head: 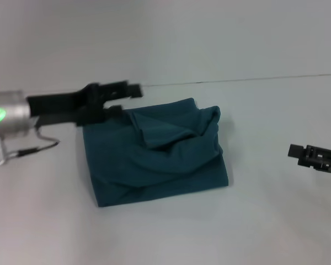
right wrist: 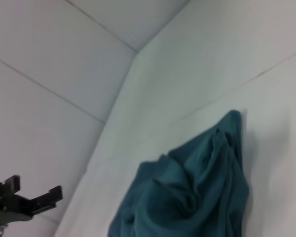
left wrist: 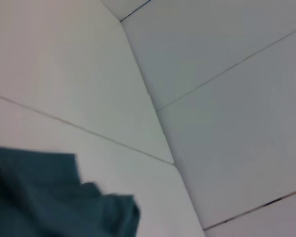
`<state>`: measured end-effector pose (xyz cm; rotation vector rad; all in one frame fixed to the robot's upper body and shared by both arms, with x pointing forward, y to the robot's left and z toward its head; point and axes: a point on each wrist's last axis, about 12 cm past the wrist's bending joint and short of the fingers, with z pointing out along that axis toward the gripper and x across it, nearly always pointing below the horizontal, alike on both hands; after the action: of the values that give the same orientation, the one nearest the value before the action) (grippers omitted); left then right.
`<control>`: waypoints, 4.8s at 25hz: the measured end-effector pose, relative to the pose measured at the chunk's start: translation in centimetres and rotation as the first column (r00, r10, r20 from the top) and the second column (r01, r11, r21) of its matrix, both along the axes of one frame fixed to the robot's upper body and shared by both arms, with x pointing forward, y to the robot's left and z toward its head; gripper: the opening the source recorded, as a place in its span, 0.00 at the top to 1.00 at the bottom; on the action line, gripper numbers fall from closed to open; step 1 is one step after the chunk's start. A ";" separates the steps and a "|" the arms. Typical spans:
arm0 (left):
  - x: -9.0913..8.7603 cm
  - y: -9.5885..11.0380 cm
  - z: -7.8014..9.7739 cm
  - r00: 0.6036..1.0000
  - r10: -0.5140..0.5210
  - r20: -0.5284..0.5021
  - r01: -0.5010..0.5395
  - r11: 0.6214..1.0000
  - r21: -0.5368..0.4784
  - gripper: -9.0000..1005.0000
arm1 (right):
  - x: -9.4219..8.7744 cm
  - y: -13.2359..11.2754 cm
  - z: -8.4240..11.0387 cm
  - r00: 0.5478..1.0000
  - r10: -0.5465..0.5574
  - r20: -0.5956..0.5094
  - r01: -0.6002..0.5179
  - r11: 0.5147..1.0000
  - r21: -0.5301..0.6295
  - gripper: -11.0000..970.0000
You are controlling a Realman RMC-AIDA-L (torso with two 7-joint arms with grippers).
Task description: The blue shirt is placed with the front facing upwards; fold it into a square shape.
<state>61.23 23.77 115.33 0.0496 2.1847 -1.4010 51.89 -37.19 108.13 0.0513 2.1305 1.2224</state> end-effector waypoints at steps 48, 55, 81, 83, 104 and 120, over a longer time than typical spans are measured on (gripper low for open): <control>0.9 -1.2 -7.7 0.963 0.200 -0.183 -0.130 0.933 0.334 0.23 | 9.4 -2.0 12.3 0.986 -0.068 -0.151 0.028 0.967 -0.255 0.07; 1.4 -1.9 -7.0 0.970 0.183 -0.160 -0.117 0.929 0.351 0.28 | 9.4 -2.0 12.4 0.988 -0.064 -0.141 0.026 0.967 -0.253 0.07; -1.6 -1.4 -4.8 0.979 -0.046 -0.200 0.085 0.978 0.190 0.86 | 9.4 -2.0 12.2 0.988 -0.067 -0.140 0.029 0.967 -0.251 0.07; -2.5 -0.1 -4.8 0.976 -0.048 -0.211 0.086 0.980 0.178 0.86 | 9.4 -2.0 12.1 0.988 -0.066 -0.141 0.029 0.968 -0.251 0.07; -3.2 7.3 -4.6 0.975 0.085 -0.206 -0.006 0.932 0.361 0.84 | 9.3 -1.7 11.8 0.988 -0.054 -0.145 0.016 0.968 -0.249 0.07; -7.3 8.5 -7.2 0.905 0.225 -0.362 -0.249 0.968 -0.018 0.42 | 9.3 -1.7 11.6 0.989 -0.049 -0.141 0.012 0.968 -0.252 0.07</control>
<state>53.94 32.26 108.11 -0.5187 2.3322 -1.4231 61.16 -38.86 119.74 0.0638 2.3879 0.9482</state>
